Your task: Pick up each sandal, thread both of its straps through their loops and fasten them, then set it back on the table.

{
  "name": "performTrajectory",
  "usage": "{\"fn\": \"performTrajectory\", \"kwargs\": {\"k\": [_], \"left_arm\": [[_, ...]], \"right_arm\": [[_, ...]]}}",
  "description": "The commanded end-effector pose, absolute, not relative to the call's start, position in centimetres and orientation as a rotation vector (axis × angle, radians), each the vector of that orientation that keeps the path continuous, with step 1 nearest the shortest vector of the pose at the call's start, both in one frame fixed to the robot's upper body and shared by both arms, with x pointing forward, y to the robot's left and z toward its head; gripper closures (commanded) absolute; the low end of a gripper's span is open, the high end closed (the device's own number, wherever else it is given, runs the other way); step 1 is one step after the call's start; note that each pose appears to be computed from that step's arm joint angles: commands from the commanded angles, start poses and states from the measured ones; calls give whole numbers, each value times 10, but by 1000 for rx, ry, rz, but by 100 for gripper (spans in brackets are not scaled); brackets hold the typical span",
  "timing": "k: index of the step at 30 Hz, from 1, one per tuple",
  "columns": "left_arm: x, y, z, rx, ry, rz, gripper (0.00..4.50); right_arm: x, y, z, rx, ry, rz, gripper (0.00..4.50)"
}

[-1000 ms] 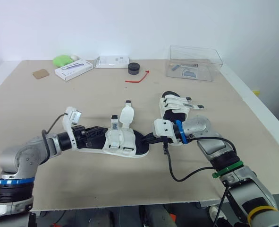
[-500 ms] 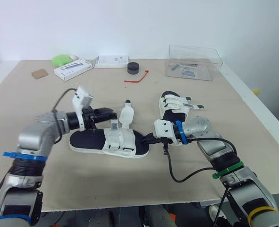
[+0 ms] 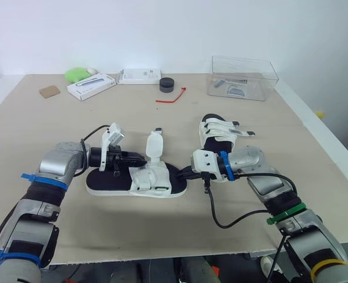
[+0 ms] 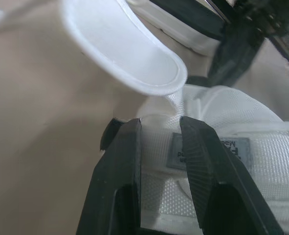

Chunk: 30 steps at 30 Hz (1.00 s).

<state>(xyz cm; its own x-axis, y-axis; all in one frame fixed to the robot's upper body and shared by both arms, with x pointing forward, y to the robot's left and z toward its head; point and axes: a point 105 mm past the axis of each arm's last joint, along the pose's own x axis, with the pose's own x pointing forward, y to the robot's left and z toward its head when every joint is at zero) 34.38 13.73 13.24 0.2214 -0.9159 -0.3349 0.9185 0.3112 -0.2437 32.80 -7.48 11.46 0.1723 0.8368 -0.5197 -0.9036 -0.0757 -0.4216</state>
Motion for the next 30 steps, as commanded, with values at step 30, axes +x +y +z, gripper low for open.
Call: {"fn": "performTrajectory", "kwargs": {"k": [30], "left_arm": [[365,155,173,-158,318,-1096,444]], "right_arm": [[331,-89,92,-820,245,1429,450]]}}
